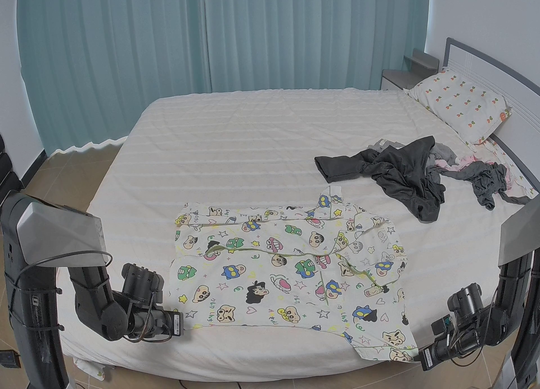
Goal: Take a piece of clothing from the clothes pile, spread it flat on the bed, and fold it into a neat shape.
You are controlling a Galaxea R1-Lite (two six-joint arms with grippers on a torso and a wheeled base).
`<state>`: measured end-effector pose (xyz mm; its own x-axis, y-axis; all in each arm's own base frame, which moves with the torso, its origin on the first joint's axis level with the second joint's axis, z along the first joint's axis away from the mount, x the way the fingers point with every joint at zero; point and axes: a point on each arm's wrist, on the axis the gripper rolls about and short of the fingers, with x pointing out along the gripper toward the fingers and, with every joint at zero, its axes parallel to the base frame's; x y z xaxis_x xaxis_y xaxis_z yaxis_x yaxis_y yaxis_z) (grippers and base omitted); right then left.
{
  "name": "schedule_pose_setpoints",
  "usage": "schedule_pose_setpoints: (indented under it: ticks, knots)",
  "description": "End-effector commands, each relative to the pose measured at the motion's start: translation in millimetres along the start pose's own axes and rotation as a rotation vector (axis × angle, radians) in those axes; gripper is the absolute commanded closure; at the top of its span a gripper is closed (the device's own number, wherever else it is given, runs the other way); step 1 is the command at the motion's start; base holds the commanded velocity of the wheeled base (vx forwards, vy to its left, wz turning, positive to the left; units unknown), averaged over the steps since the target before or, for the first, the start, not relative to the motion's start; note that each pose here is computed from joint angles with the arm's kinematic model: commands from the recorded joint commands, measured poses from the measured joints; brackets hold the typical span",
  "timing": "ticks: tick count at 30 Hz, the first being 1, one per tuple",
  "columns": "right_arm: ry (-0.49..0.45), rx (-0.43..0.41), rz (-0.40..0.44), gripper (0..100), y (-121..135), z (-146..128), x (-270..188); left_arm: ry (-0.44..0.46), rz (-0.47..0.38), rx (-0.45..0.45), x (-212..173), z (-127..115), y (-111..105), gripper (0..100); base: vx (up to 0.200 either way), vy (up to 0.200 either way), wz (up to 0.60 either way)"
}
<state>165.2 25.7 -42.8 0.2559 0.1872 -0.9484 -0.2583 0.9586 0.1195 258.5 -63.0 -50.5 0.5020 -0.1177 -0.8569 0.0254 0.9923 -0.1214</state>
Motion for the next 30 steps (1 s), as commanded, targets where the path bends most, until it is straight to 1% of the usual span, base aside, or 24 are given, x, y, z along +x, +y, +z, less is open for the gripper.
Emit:
schedule_pose_setpoints:
  ticks: [1,7,11,17,21,22,25,28,29,30]
  knots:
    - [0.008,-0.012,0.001,100,1.3,-4.2,-6.8,0.019,0.007,-0.005,-8.6,-6.9,3.8,100,0.000,0.000,0.00]
    - [0.029,-0.018,0.001,100,1.5,-6.4,-6.8,0.068,0.006,-0.002,-17.3,-21.3,7.0,100,0.000,0.000,0.00]
    - [0.032,-0.019,0.002,100,1.5,-6.7,-6.8,0.094,-0.014,-0.005,-23.1,-27.8,8.0,100,0.000,0.000,0.00]
    - [0.042,-0.024,-0.020,100,1.4,-7.4,-5.7,0.096,-0.018,-0.008,-23.4,-29.0,8.2,100,0.000,0.000,0.00]
    - [0.043,-0.024,-0.019,100,1.6,-7.4,-5.6,0.095,-0.021,-0.007,-22.7,-28.8,8.0,100,0.000,0.000,0.00]
    - [0.041,-0.026,-0.019,0,1.8,-7.2,-5.6,0.095,-0.021,-0.008,-22.7,-28.8,8.0,100,0.000,0.000,0.00]
    - [0.027,-0.028,-0.021,0,1.8,-6.1,-7.6,0.093,-0.029,-0.015,-24.1,-28.4,8.1,100,0.000,0.000,0.00]
    - [0.023,-0.025,-0.023,0,1.5,-5.7,-7.8,0.090,-0.056,-0.060,-25.0,-27.0,7.1,100,0.000,0.000,0.00]
    - [0.017,-0.026,-0.024,0,1.6,-5.1,-8.4,0.073,-0.090,-0.105,-27.7,-23.6,5.7,100,0.000,0.000,0.00]
    - [0.009,-0.026,-0.028,0,1.4,-4.5,-9.6,0.064,-0.107,-0.123,-29.2,-22.0,5.0,100,0.000,0.000,0.00]
